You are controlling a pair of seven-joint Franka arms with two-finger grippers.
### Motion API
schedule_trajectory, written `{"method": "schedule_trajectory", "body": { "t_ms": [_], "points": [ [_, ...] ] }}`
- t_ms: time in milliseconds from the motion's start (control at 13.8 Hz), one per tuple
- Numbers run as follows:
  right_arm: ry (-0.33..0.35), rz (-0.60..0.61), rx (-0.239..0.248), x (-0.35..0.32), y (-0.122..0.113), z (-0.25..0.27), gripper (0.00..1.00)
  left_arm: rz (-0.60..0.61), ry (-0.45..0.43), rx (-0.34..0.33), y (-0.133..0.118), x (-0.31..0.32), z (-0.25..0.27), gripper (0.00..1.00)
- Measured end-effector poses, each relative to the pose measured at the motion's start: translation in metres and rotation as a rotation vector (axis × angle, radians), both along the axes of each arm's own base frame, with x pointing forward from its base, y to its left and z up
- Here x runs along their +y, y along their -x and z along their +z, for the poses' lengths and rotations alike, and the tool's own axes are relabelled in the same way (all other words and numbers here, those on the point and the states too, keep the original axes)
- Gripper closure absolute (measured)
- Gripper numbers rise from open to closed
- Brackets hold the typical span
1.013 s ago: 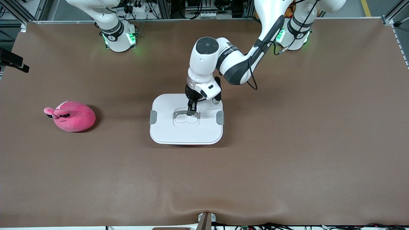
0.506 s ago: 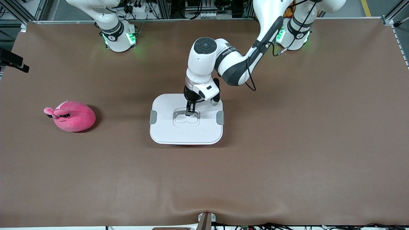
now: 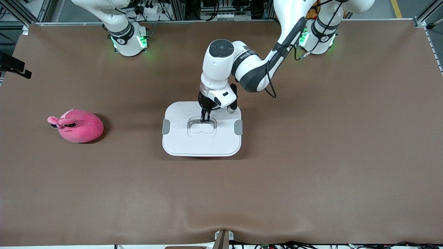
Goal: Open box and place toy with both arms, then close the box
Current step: 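Lower the left gripper and grasp the grey lid handle, then lift the lid with the left gripper and slide it off the box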
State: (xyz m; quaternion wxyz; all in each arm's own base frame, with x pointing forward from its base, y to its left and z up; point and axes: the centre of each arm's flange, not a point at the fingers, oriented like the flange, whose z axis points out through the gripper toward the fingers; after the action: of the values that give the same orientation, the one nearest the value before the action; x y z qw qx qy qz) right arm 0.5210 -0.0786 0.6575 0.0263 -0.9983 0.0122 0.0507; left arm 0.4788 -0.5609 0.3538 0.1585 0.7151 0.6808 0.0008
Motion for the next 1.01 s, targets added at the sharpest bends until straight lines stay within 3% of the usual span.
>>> {"method": "schedule_trajectory", "body": {
  "t_ms": [506, 1013],
  "points": [
    [-0.001, 0.001, 0.0, 0.0, 0.0, 0.0, 0.0, 0.021, 0.006, 0.001, -0.001, 0.0, 0.002, 0.94],
    [-0.001, 0.001, -0.001, 0.0, 0.0, 0.0, 0.0, 0.039, 0.012, -0.016, -0.002, 0.006, 0.045, 0.94]
  ]
}}
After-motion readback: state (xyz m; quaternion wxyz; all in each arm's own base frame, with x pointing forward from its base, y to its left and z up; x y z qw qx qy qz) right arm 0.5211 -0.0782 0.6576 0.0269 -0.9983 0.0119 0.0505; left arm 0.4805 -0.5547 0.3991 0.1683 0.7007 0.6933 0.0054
